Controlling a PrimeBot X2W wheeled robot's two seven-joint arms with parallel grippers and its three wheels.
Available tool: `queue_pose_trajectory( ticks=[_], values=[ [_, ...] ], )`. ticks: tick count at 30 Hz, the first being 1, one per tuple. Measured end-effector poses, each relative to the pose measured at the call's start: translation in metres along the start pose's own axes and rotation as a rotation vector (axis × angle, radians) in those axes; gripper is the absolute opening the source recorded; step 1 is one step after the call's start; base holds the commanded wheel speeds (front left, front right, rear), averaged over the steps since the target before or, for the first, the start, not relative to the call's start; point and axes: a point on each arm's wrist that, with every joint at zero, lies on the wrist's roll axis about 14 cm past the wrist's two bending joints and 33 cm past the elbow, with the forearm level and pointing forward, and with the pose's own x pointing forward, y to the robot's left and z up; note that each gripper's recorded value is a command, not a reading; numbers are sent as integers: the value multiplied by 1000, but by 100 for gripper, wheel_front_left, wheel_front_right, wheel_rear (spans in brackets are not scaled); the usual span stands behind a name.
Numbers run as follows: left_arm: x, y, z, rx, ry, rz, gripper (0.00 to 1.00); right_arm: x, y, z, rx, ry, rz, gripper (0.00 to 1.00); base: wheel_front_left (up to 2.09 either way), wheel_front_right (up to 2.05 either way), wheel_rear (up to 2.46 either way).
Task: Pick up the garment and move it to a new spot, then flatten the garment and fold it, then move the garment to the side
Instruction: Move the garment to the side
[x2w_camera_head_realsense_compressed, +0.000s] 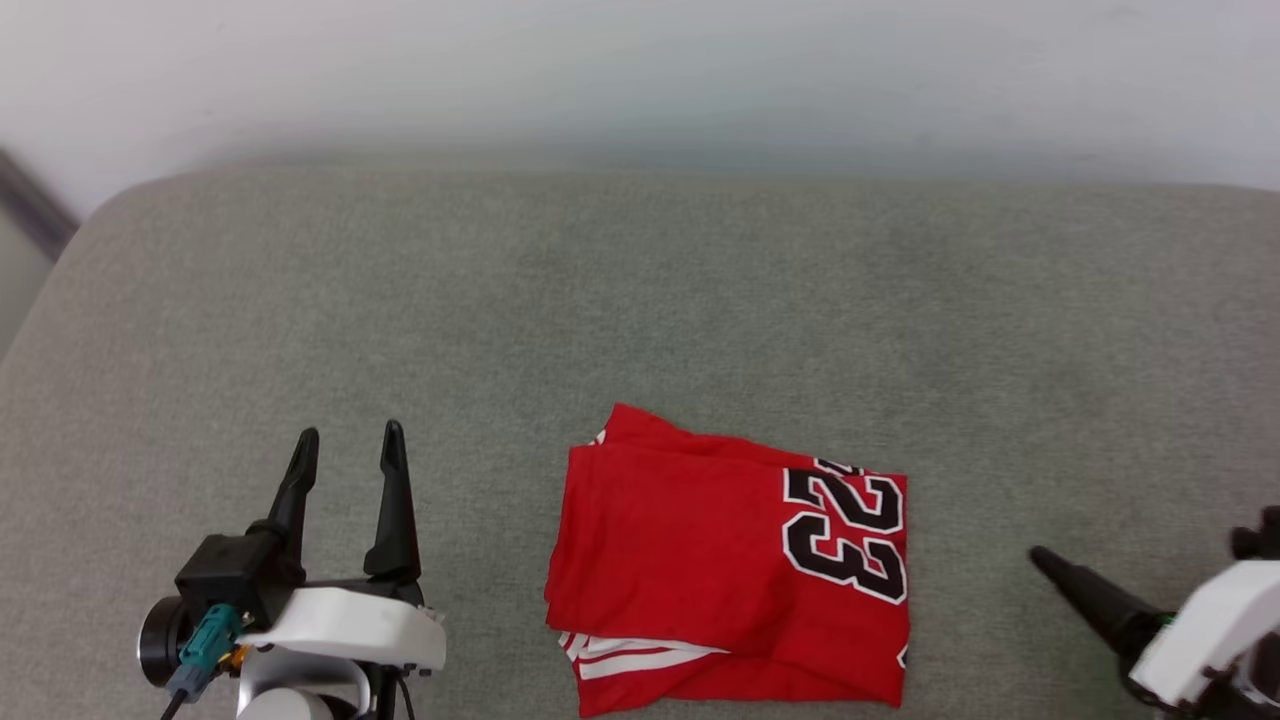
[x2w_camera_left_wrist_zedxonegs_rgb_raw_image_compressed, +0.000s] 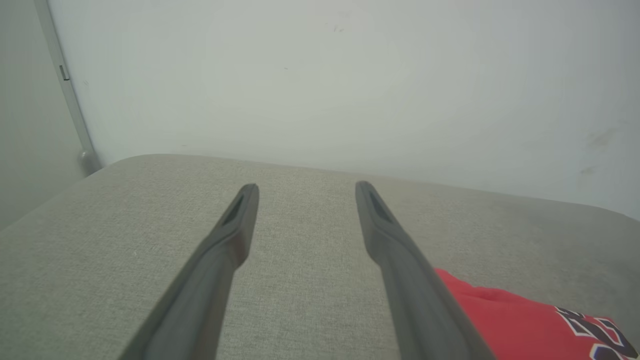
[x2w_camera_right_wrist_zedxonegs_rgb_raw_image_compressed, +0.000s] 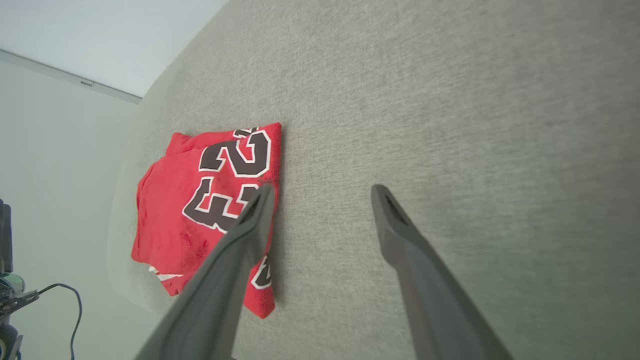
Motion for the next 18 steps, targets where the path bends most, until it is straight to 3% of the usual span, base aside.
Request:
queue_pose_trajectory(
  ticks=[6,11,12,13,14,18],
  values=[
    [10,4,-6,3,8,8,100,42,42,-58,202,229,156,100,0,0,0],
    [11,10,-13,10,26,22,100,65,69,-79,369,324,248,100,0,0,0],
    [11,11,-14,13,29,23,100,67,71,-81,380,333,255,96,0,0,0],
    [11,11,-15,17,30,22,100,70,75,-80,392,335,267,35,0,0,0],
    [12,11,-15,19,31,20,100,72,78,-79,396,336,278,0,0,0,0],
    [10,12,-16,18,36,23,100,74,91,-74,368,324,311,0,0,0,0]
  ],
)
